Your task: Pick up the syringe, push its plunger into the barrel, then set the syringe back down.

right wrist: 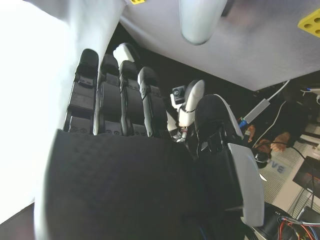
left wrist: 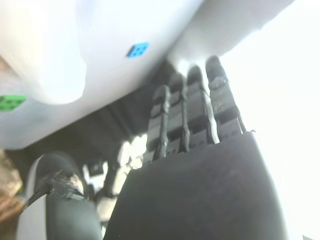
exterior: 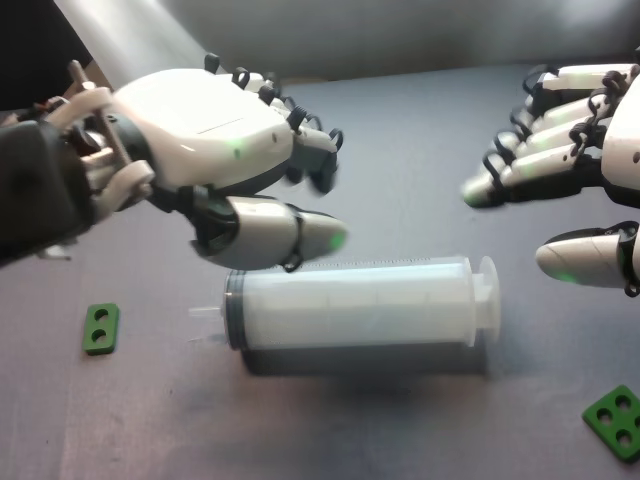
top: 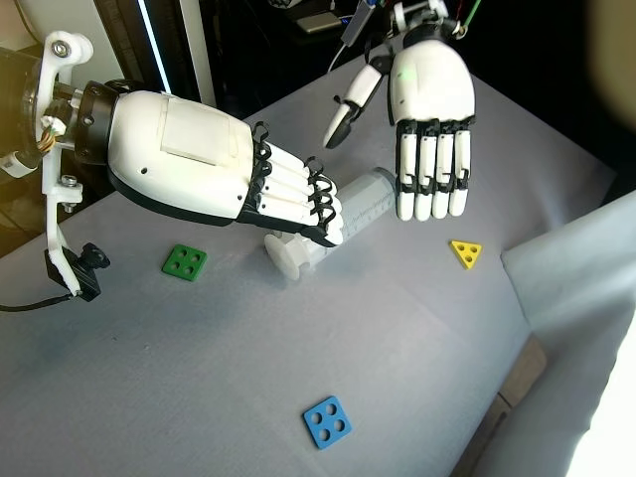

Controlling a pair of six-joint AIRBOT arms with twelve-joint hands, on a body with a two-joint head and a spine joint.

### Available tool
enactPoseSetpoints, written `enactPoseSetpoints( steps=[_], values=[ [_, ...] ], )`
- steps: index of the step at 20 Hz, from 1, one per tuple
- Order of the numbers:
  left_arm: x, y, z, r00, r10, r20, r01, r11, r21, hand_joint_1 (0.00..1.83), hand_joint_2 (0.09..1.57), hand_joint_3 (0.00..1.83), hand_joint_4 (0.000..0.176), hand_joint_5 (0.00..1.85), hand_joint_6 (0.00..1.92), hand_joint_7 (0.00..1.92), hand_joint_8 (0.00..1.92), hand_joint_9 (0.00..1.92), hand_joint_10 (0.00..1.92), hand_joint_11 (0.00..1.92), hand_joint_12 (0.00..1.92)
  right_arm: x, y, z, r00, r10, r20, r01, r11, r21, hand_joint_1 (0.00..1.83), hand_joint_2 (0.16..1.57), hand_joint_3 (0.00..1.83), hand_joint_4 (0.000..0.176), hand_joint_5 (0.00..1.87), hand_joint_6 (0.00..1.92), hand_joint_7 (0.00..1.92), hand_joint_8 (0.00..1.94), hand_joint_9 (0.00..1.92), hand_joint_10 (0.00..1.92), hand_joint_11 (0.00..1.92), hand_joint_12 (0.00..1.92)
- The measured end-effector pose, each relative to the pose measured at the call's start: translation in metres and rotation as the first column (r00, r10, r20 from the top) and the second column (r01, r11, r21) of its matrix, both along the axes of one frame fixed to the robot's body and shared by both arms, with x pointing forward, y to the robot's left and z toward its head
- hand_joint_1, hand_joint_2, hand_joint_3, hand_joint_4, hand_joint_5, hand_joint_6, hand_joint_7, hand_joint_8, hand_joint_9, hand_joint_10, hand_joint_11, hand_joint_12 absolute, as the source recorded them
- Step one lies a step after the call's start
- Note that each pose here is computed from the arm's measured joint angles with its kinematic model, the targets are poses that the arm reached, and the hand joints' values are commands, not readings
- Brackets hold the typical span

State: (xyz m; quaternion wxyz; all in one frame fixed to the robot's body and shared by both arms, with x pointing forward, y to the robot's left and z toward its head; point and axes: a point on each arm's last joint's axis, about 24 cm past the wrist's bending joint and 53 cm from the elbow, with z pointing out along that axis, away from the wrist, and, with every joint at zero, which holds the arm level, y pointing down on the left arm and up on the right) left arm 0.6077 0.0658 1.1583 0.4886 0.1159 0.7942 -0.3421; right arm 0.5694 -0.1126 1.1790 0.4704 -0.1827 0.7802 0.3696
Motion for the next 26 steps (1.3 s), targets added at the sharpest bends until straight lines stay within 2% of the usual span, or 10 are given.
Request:
enactPoseSetpoints(
  steps=[1, 2, 3, 6, 7, 11, 15, 18, 23, 26],
  values=[
    [-0.003, 0.001, -0.001, 0.9998, -0.022, -0.002, 0.022, 0.9996, 0.017, 0.19, 1.57, 0.11, 0.000, 0.53, 1.92, 0.56, 1.92, 0.59, 1.92, 0.68, 1.92, 0.000, 0.000, 0.000, 1.000, 0.001, 0.000, -0.001, 1.000, 0.000, 0.00, 1.52, 0.00, 0.000, 0.48, 1.50, 0.54, 1.62, 0.47, 1.71, 0.30, 1.88],
    [-0.007, 0.004, -0.002, 0.9993, -0.035, -0.009, 0.035, 0.9989, 0.032, 0.19, 1.57, 0.11, 0.000, 0.53, 1.92, 0.56, 1.92, 0.59, 1.92, 0.68, 1.92, 0.000, 0.000, 0.000, 1.000, 0.002, 0.001, -0.002, 1.000, 0.001, 0.00, 1.52, 0.00, 0.000, 0.48, 1.50, 0.54, 1.62, 0.47, 1.71, 0.30, 1.88],
    [-0.009, 0.005, -0.002, 0.9989, -0.047, -0.006, 0.047, 0.9977, 0.049, 0.27, 1.57, 0.12, 0.000, 0.58, 1.92, 0.63, 1.92, 0.64, 1.92, 0.73, 1.92, -0.001, 0.001, 0.001, 1.000, 0.003, 0.000, -0.003, 1.000, 0.003, 0.04, 1.53, 0.00, 0.000, 0.50, 1.66, 0.52, 1.85, 0.51, 1.88, 0.42, 1.91],
    [-0.013, 0.008, 0.012, 0.9983, -0.058, 0.012, 0.057, 0.9972, 0.047, 0.35, 1.57, 0.12, 0.000, 0.67, 1.92, 0.73, 1.92, 0.73, 1.92, 0.87, 1.92, -0.001, 0.001, 0.001, 1.000, 0.006, 0.002, -0.006, 1.000, 0.004, 0.03, 1.56, 0.01, 0.000, 0.54, 1.87, 0.53, 1.92, 0.56, 1.91, 0.56, 1.92],
    [-0.015, 0.006, 0.018, 0.9978, -0.063, 0.020, 0.063, 0.9972, 0.042, 0.43, 1.57, 0.06, 0.000, 0.79, 1.92, 0.87, 1.92, 0.85, 1.92, 0.95, 1.92, -0.002, 0.002, 0.002, 1.000, 0.012, 0.003, -0.012, 1.000, 0.008, 0.22, 1.57, 0.04, 0.000, 0.70, 1.92, 0.70, 1.94, 0.68, 1.92, 0.71, 1.92],
    [-0.022, 0.001, 0.042, 0.9945, -0.087, 0.058, 0.088, 0.9961, -0.010, 0.47, 1.55, 0.00, 0.000, 0.82, 1.92, 0.90, 1.92, 0.86, 1.92, 0.96, 1.92, -0.003, 0.004, 0.003, 1.000, 0.021, 0.006, -0.021, 1.000, 0.014, 0.33, 1.57, 0.03, 0.000, 0.77, 1.92, 0.81, 1.94, 0.76, 1.92, 0.78, 1.92],
    [-0.034, -0.006, 0.051, 0.9843, -0.160, 0.076, 0.162, 0.9865, -0.024, 0.54, 1.54, 0.00, 0.000, 0.82, 1.92, 0.90, 1.92, 0.87, 1.92, 0.98, 1.92, -0.004, 0.004, 0.003, 1.000, 0.023, 0.008, -0.023, 1.000, 0.012, 0.38, 1.57, 0.01, 0.000, 0.78, 1.92, 0.86, 1.94, 0.81, 1.92, 0.83, 1.92],
    [-0.039, -0.010, 0.062, 0.9653, -0.235, 0.113, 0.241, 0.9698, -0.039, 0.71, 1.49, 0.00, 0.000, 0.84, 1.92, 0.93, 1.92, 0.94, 1.92, 1.01, 1.92, -0.004, 0.004, 0.003, 1.000, 0.025, 0.008, -0.025, 1.000, 0.012, 0.50, 1.54, 0.00, 0.000, 0.80, 1.92, 0.88, 1.94, 0.80, 1.92, 0.78, 1.92],
    [-0.043, -0.008, 0.083, 0.9335, -0.307, 0.185, 0.319, 0.9471, -0.037, 0.67, 1.49, 0.00, 0.000, 0.82, 1.92, 0.91, 1.92, 0.91, 1.92, 0.97, 1.92, -0.005, 0.005, 0.004, 0.999, 0.030, 0.010, -0.030, 0.999, 0.013, 0.47, 1.54, 0.00, 0.000, 0.83, 1.92, 0.89, 1.94, 0.80, 1.92, 0.77, 1.92],
    [-0.073, -0.024, 0.082, 0.8746, -0.430, 0.224, 0.438, 0.8987, 0.015, 0.69, 1.49, 0.00, 0.000, 0.83, 1.92, 0.91, 1.92, 0.91, 1.92, 0.95, 1.92, -0.005, 0.005, 0.003, 0.999, 0.031, 0.012, -0.031, 0.999, 0.009, 0.46, 1.54, 0.00, 0.000, 0.86, 1.92, 0.92, 1.94, 0.83, 1.92, 0.81, 1.92]
  ],
)
